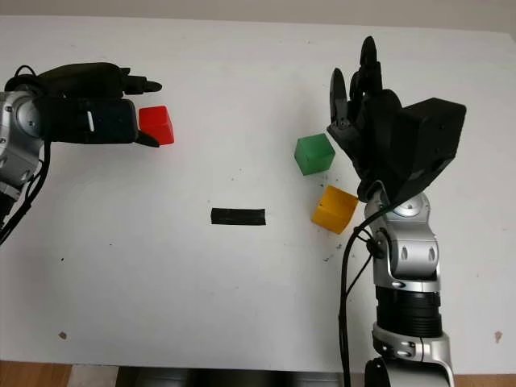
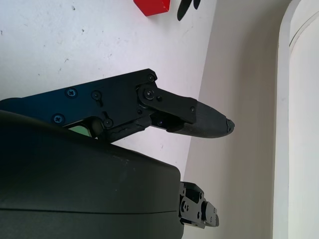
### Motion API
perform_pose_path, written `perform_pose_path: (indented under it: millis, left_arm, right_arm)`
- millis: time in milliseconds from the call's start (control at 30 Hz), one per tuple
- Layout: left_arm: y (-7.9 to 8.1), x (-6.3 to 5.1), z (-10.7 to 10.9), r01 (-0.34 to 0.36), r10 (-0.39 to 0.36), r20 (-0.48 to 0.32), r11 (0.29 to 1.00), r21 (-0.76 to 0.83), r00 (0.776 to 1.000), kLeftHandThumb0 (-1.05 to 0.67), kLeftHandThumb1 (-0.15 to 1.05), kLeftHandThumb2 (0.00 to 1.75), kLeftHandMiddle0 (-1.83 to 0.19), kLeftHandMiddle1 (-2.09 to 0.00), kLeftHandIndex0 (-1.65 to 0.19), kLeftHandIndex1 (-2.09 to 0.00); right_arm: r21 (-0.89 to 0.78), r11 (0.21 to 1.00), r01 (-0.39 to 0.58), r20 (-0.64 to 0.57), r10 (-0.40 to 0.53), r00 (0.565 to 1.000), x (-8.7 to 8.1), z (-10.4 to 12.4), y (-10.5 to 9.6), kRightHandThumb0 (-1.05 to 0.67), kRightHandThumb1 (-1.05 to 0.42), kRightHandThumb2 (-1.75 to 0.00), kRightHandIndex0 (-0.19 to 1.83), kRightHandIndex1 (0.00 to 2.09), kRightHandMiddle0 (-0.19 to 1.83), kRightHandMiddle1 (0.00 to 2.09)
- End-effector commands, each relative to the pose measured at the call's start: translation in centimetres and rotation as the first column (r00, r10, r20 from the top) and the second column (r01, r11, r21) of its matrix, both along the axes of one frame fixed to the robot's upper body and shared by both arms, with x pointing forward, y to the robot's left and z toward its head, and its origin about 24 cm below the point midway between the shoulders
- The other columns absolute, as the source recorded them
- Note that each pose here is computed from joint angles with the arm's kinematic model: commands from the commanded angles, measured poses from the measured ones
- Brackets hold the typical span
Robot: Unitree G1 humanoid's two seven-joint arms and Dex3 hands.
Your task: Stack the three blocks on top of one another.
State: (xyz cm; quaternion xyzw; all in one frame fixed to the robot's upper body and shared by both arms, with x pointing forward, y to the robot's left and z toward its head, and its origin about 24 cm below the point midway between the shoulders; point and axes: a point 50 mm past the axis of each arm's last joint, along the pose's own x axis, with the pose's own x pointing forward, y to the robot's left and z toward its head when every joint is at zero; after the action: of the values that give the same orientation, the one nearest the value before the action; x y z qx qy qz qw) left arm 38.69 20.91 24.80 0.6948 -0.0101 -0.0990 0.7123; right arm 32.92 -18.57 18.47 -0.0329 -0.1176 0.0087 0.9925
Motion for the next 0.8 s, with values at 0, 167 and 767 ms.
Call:
perform_pose_path:
  millis: [0, 167, 767]
  left_arm:
    - [0.0, 0.0, 0.9, 0.002, -0.002, 0.031, 1.0, 0.018, 1.0, -0.9, 0.99, 0.05, 0.01, -0.06, -0.28, -0.07]
    - [-0.1, 0.1, 0.3, 0.01, -0.02, 0.106, 0.995, 0.1, 0.994, -0.88, 0.98, 0.05, -0.01, -0.06, -0.31, -0.08]
    - [0.0, 1.0, -1.4, -0.021, 0.014, 0.166, 0.999, 0.039, 0.986, -0.8, 0.97, 0.05, -0.06, -0.06, -0.45, -0.11]
  right_arm:
    - [-0.007, 1.0, 0.005, 0.013, -0.005, 1.0, -0.2, 0.0, -0.1, -0.6, -1.05, -0.69, -0.19, 0.0, -0.19, 0.0]
    - [-0.016, 1.0, -0.003, 0.008, 0.004, 1.0, -0.1, -0.1, -0.2, -0.61, -1.05, -0.69, -0.19, 0.0, -0.19, 0.0]
    - [-0.014, 1.0, -0.001, 0.004, 0.002, 1.0, -0.2, -0.3, -0.3, -0.61, -1.05, -0.7, -0.19, 0.0, -0.19, 0.0]
